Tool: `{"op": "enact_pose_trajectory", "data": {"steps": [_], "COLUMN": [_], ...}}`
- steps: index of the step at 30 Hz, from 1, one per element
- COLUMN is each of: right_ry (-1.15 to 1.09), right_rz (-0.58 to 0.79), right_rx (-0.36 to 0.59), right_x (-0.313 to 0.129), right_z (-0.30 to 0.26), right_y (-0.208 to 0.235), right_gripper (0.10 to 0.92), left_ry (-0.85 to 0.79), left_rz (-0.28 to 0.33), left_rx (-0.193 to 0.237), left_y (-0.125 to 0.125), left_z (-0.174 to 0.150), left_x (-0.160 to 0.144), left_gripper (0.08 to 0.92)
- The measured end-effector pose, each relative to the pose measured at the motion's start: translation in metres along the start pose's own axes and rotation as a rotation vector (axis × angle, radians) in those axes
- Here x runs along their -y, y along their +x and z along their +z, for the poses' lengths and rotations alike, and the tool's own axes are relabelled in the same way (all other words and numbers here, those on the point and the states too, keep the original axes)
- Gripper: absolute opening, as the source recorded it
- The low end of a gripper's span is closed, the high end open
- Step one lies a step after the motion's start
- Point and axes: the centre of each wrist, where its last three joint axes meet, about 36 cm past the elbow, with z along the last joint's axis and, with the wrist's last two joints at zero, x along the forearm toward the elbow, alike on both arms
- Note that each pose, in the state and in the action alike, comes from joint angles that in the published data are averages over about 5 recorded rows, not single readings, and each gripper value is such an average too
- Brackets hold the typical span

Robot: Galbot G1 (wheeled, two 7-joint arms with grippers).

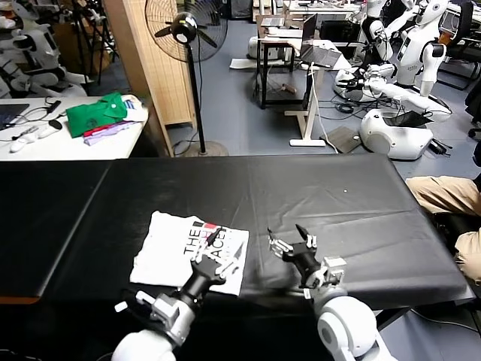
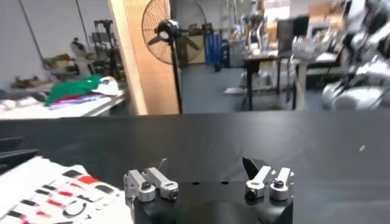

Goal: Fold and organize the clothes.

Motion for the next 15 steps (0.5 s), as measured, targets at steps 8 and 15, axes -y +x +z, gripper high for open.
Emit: {"op": "enact_pose_trajectory", "data": {"steps": [8, 15], "right_ry": [-0.089, -0.104], "right_rz": [-0.06, -0.08], "right_rx": [-0.106, -0.164], "right_x": [-0.019, -0.035], "right_z": [0.011, 0.023], "right_y": [-0.027, -0.064], "right_gripper": [0.798, 0.742], "left_ry": [-0.026, -0.044], "left_rz": [-0.018, -0.085], "left_rx": [0.051, 0.056], "left_y": [0.008, 0.02], "left_z": [-0.003, -0.002], "left_x": [-0.011, -0.019], "left_gripper": [0.798, 0.798]}}
